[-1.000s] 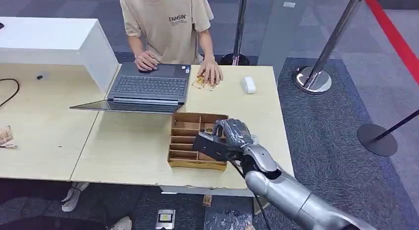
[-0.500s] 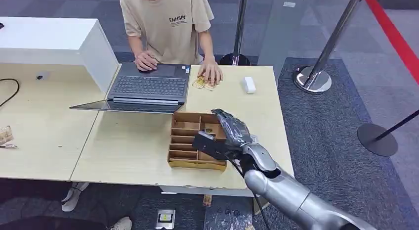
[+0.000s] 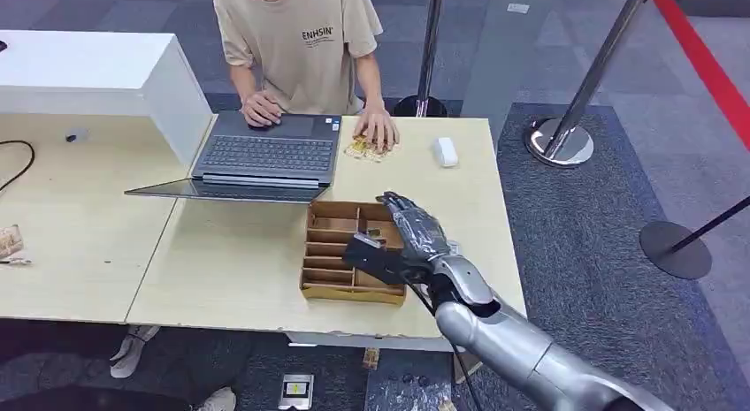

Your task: Pass the card to the sensor for recognition and then transmit it.

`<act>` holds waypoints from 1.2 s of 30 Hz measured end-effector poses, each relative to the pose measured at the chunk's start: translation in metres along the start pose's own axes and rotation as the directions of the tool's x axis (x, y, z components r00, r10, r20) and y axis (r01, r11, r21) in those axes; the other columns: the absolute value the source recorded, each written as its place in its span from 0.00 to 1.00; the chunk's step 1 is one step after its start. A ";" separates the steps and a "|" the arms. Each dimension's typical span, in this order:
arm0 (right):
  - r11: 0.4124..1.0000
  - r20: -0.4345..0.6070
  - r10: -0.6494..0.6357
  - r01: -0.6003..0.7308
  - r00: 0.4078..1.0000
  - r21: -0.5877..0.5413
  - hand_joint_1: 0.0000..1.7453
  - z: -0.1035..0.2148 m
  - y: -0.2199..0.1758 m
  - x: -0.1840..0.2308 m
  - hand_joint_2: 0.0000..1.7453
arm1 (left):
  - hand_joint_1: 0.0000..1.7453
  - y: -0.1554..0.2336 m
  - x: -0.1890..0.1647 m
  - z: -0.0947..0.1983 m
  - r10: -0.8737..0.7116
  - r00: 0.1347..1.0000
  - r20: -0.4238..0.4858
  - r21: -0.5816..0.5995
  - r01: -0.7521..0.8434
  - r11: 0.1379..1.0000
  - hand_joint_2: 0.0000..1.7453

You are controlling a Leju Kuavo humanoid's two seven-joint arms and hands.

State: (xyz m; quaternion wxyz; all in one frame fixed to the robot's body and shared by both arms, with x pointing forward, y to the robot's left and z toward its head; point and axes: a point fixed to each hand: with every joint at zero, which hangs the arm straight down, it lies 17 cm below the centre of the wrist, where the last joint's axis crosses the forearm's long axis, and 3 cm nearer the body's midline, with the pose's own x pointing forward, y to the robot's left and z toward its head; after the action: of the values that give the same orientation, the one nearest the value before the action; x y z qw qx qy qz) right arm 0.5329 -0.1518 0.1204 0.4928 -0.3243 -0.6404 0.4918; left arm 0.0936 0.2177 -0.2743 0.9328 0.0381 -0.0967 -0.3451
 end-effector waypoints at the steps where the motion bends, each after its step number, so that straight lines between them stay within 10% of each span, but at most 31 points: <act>1: 1.000 0.002 -0.001 0.001 1.000 0.001 0.89 0.000 0.001 0.002 1.00 | 0.00 0.000 0.000 0.000 0.000 1.000 0.000 0.000 0.000 1.000 0.00; 23: 1.000 0.012 -0.012 0.012 1.000 0.010 0.76 0.000 0.008 0.009 1.00 | 0.00 -0.001 0.000 0.000 0.003 1.000 -0.003 0.000 -0.003 1.000 0.00; 26: 1.000 0.012 -0.012 0.011 1.000 0.012 0.40 0.000 0.009 0.010 1.00 | 0.00 -0.001 0.000 0.000 0.003 1.000 -0.002 -0.001 -0.003 1.000 0.00; 30: 1.000 0.013 -0.011 0.010 1.000 0.014 0.16 0.000 0.010 0.010 1.00 | 0.00 -0.001 0.000 0.000 0.003 1.000 -0.002 -0.001 -0.003 1.000 0.00; 36: 1.000 0.022 -0.009 0.009 1.000 0.019 0.14 0.001 0.012 0.013 1.00 | 0.00 -0.002 0.000 0.000 0.004 1.000 -0.002 -0.003 -0.004 1.000 0.00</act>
State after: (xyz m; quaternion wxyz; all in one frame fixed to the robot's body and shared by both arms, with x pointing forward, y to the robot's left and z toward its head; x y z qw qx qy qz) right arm 0.5276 -0.1368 0.1134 0.4909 -0.3113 -0.6428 0.4990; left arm 0.0927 0.2162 -0.2742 0.9337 0.0367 -0.0953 -0.3433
